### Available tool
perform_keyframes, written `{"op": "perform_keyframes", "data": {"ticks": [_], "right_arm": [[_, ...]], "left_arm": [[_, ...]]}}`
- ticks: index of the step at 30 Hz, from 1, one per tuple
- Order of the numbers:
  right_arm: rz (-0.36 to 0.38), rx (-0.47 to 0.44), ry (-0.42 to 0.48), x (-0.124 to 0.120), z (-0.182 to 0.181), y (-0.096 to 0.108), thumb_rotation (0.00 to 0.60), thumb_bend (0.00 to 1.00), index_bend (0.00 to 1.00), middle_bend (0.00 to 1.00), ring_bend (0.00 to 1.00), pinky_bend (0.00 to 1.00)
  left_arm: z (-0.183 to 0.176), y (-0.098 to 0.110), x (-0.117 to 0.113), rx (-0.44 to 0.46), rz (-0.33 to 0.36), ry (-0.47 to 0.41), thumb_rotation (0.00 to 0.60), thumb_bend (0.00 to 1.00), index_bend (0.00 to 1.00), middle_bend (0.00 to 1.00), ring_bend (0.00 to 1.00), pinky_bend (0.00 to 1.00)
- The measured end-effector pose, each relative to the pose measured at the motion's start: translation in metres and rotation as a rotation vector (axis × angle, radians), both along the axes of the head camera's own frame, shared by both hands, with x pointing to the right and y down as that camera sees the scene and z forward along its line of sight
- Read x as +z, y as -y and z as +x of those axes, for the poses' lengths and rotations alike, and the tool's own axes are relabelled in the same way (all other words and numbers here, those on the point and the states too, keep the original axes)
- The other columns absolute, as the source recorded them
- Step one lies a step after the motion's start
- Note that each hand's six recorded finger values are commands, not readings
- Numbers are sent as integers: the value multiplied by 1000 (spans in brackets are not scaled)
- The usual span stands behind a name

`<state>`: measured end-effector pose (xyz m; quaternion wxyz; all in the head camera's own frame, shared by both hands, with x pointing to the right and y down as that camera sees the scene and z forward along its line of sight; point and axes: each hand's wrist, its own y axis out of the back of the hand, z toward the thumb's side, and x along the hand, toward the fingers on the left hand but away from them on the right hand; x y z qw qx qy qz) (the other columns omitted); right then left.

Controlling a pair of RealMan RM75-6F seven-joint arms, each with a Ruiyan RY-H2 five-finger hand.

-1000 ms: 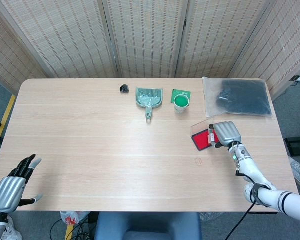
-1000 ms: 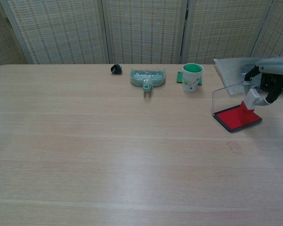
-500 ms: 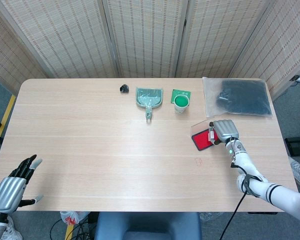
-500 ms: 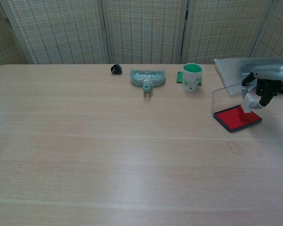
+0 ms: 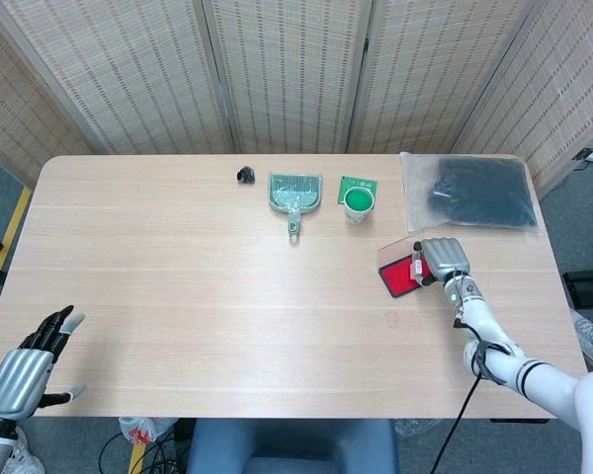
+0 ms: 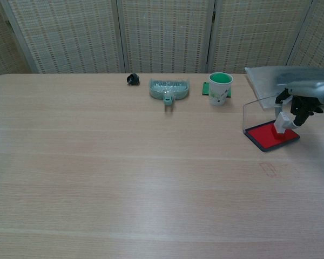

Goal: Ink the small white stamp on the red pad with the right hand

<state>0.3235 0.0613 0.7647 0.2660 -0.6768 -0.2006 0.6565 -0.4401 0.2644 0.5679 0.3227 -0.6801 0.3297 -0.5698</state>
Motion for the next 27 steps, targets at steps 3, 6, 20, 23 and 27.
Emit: {"op": "perform_keyframes", "data": {"ticks": [3,6,20,23,27], "right_arm": [[-5,3,0,2,1,-1,600,410,867,960,795,783],[-12,5,2,5,0,-2,600,411,867,960,795,783],[-7,4,0,5,1,-2,600,411,867,960,795,783],[2,1,15,-2,-1,-1,600,411,867,960,795,783],[19,-14,37,-16,-5,-2,600,412,867,960,794,783]], "left_arm": [[0,0,0,2,1,1,600,70,0,0,6,270],[1,-1,0,5,3,7,600,71,0,0,6,270],[4,-3,0,12,8,8,600,70,0,0,6,270],[4,-3,0,13,9,9,600,70,0,0,6,270],[4,-2,0,11,10,9,600,70,0,0,6,270]]}}
